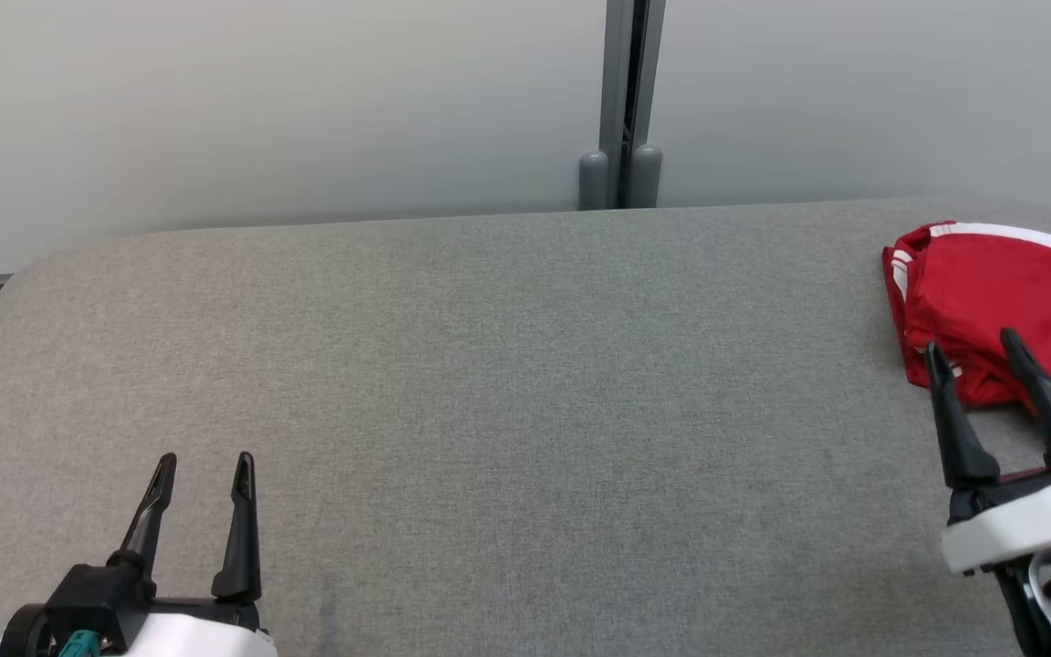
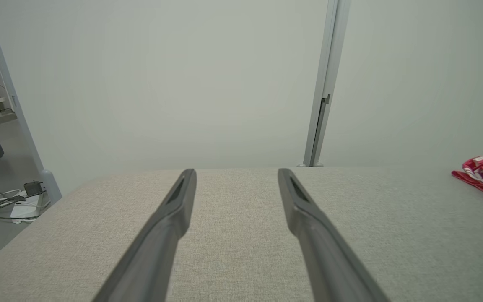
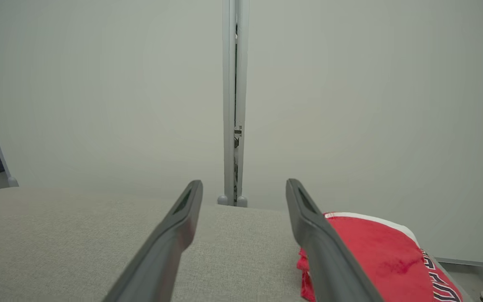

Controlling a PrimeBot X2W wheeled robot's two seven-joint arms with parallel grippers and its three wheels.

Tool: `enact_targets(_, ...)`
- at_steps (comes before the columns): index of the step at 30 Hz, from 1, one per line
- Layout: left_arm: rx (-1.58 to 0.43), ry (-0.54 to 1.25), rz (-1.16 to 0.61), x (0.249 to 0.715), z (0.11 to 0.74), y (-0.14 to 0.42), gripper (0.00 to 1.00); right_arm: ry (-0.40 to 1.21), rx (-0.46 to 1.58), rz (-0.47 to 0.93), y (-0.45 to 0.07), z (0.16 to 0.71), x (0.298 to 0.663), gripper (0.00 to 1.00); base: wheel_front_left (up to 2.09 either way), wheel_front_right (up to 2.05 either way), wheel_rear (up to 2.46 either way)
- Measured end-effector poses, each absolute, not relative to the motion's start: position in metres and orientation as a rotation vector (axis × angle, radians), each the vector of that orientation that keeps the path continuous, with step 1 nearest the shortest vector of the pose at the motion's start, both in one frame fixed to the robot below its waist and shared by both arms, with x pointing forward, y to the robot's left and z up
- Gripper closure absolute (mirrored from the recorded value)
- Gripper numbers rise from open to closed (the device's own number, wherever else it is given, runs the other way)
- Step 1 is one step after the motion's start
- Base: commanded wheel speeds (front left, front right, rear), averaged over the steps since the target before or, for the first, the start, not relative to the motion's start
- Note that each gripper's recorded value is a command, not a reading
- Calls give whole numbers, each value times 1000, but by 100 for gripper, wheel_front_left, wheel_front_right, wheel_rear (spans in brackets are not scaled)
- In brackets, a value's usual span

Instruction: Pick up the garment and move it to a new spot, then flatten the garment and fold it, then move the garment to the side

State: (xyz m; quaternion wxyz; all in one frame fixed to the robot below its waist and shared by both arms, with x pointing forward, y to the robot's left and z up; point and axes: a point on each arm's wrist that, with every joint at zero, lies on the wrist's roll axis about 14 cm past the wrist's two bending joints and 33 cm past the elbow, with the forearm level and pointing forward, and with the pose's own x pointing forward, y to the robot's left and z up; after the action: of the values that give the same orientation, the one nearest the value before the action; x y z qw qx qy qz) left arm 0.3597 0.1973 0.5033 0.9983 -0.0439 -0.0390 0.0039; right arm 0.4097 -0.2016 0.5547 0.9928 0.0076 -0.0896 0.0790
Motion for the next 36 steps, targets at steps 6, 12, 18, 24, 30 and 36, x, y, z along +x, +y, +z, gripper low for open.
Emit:
enact_targets(6, -89, -70, 34, 349, 500, 205, 0, -138, 79, 148, -190, 533, 387, 0, 0, 0, 0)
enact_targets(12, -91, -57, 55, 344, 496, 211, 0, -100, 125, 139, -180, 516, 372, 0, 0, 0, 0)
enact_targets(18, -100, -32, 77, 338, 487, 216, 0, -89, 148, 119, -181, 511, 366, 0, 0, 0, 0)
enact_targets(24, -108, -22, 79, 337, 484, 216, 0, -76, 161, 111, -180, 506, 363, 0, 0, 0, 0)
enact_targets(30, -105, -10, 80, 336, 480, 215, 0, -65, 164, 107, -181, 503, 362, 0, 0, 0, 0)
enact_targets(36, -100, -6, 85, 336, 479, 215, 0, -59, 160, 110, -180, 501, 362, 0, 0, 0, 0)
